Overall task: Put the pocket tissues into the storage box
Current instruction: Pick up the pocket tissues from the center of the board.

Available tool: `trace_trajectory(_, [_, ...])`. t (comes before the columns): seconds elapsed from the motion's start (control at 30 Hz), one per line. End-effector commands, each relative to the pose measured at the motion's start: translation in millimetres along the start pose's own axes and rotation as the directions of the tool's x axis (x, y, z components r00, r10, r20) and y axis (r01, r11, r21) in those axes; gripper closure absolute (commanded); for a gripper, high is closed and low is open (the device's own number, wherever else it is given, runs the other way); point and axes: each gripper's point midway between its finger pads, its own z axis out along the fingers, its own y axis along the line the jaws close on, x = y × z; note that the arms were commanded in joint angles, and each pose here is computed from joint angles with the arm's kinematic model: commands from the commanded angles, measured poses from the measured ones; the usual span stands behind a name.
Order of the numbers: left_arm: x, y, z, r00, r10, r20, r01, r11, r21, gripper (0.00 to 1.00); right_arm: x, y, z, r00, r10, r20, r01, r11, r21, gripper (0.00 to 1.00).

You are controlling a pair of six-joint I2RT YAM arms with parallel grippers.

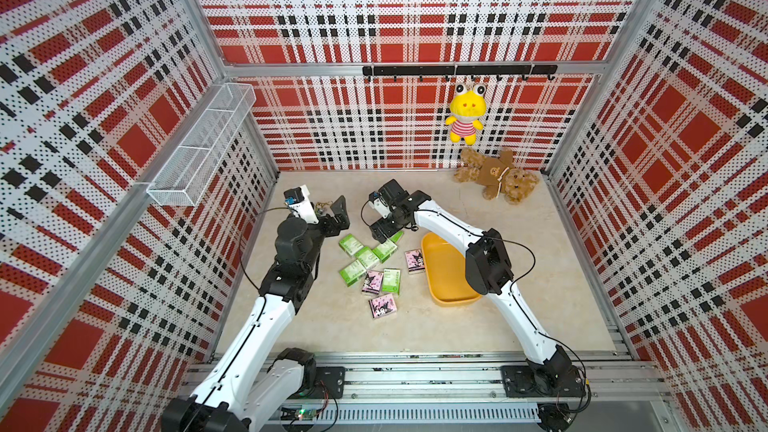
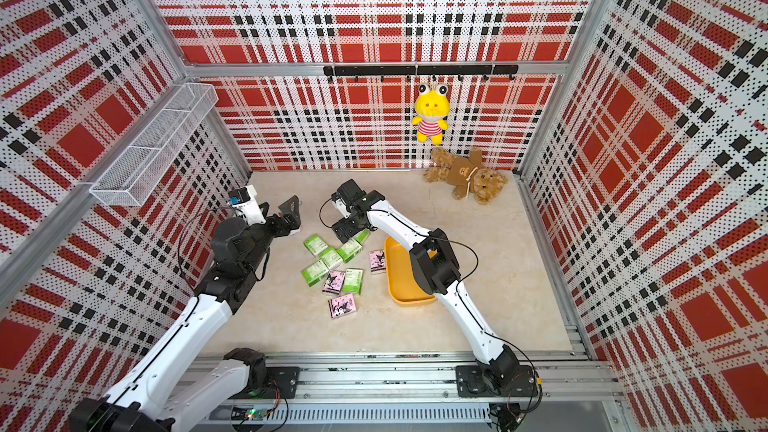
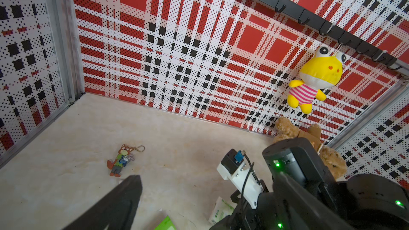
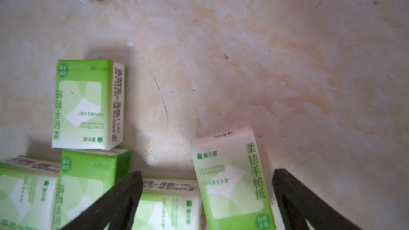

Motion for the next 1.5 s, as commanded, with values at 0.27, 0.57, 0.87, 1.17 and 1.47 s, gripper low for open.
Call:
trace_trajectory(0.27, [10.8,2.8,-0.8,0.999,0.025,-0.024,-0.025,1.000,-0.003,0.00,5.3,-10.5,19.1,1.000,-0.009,-0.019,0.010,0.999,0.039,0.00])
trace_trajectory(0.57, [13.4,5.2,0.8,0.999,0.036,-0.030,-0.036,0.999,-0.012,0.00,6.6,-16.0,19.4,1.000,-0.005,-0.024,0.006,0.999,0.048,0.04])
trace_trajectory(0.87, [14.8,6.8,1.7,0.999,0.034,-0.035,-0.035,0.999,-0.014,0.00,18.1,-24.6,20.8,0.997,-0.023,-0.068,0.029,0.996,0.085,0.11])
trace_trajectory(1.17, [13.4,6.9,0.6,0.999,0.031,-0.031,-0.032,0.999,-0.014,0.00,20.4,-24.8,23.0,0.997,-0.022,-0.074,0.028,0.996,0.080,0.27])
trace_trajectory(1.47, [10.1,8.6,-0.2,0.999,0.034,-0.025,-0.034,0.999,-0.019,0.00,28.7,-28.8,28.4,0.994,-0.031,-0.103,0.042,0.994,0.098,0.29])
